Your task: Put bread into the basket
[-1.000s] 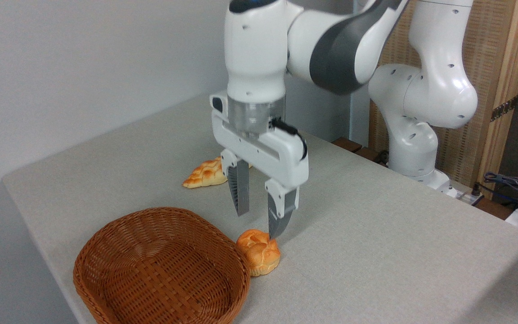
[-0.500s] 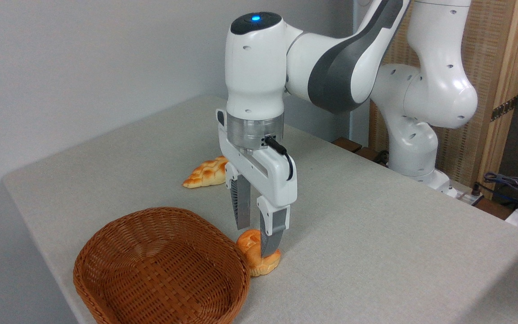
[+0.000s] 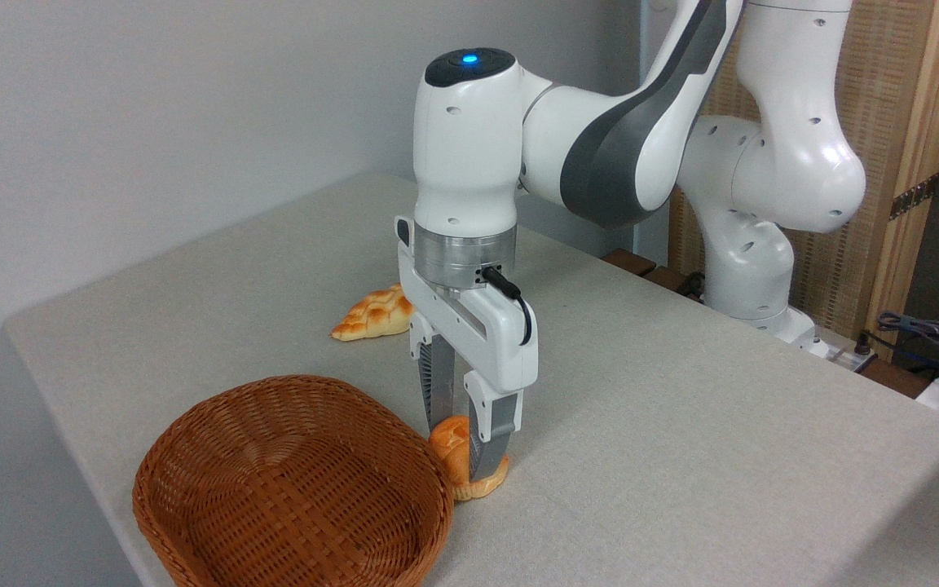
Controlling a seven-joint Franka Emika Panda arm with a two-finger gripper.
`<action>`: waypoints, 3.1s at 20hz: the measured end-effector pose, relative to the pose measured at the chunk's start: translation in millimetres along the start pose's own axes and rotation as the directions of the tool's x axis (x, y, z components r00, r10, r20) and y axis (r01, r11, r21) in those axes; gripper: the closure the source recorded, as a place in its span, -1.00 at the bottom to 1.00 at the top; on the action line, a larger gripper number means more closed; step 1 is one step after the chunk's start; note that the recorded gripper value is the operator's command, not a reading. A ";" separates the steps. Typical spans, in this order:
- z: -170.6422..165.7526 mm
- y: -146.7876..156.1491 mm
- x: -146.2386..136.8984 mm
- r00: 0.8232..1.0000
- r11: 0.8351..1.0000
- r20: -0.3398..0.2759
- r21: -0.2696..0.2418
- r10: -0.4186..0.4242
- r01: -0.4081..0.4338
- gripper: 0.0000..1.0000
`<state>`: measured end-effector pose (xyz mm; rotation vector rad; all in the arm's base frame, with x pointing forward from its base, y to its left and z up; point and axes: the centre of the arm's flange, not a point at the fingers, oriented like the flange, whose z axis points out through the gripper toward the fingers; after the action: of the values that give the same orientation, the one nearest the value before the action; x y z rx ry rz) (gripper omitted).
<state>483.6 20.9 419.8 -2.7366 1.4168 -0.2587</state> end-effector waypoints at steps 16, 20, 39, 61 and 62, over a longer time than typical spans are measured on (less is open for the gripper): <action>-28.0 0.9 7.2 0.996 0.989 0.087 -0.149 0.022 -0.008 0.22; -107.2 -13.5 18.6 0.989 0.969 0.142 -0.246 0.038 -0.002 0.19; -41.0 -53.2 167.1 0.936 0.951 -0.175 -0.021 -0.307 0.308 -1.00; -169.5 -58.0 119.2 0.943 0.932 0.096 -0.147 -0.320 0.331 -1.00; -175.0 -51.7 116.2 0.943 0.931 0.115 -0.161 -0.313 0.329 -1.00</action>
<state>561.3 -38.1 612.9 -3.0775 1.0098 -0.0214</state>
